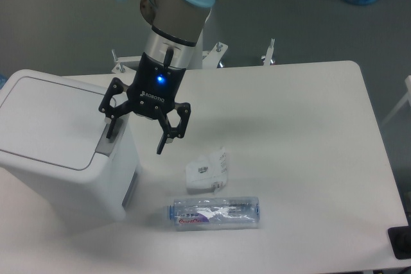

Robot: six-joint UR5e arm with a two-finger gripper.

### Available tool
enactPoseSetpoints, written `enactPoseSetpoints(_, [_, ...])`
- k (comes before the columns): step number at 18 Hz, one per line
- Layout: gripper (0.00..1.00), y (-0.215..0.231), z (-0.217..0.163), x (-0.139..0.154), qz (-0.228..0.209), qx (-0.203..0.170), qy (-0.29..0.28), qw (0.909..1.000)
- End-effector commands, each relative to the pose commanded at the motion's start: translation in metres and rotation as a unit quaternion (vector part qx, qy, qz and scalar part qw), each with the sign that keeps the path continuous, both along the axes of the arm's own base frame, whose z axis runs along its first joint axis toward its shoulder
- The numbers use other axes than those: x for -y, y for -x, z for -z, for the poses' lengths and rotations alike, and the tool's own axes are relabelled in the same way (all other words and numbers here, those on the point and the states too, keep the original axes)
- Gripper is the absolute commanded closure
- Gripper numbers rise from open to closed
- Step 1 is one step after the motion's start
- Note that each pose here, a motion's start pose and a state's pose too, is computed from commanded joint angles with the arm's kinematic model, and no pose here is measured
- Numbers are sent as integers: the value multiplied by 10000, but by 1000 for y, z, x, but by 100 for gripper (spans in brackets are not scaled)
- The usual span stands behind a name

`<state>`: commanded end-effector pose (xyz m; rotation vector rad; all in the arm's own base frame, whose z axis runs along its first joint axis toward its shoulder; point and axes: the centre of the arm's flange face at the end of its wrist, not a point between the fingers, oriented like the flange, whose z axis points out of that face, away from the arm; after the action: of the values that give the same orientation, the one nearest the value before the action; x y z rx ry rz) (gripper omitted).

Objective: Open the trash can

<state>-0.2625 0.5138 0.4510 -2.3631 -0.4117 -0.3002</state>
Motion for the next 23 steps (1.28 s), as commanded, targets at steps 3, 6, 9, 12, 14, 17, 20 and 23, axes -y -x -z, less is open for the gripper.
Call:
enactPoseSetpoints(3, [0, 0, 0, 0, -4, -5, 5, 10000])
enactPoseSetpoints(6, [0, 0, 0, 0, -4, -5, 5, 10000])
enactPoseSetpoints(9, [0, 0, 1, 0, -4, 1, 10, 10000])
enactPoseSetpoints(12, [0, 0, 0, 0, -4, -10, 0, 10000])
enactPoseSetpoints(14, [0, 1, 2, -1, -4, 1, 10, 10000])
enactPoseSetpoints(17, [0, 1, 2, -1, -4, 1, 10, 10000])
enactPoseSetpoints(20, [0, 0, -3, 1, -4, -27, -16, 10000])
enactPoseSetpoints(23, [0, 0, -8, 1, -6, -71, -54, 10000])
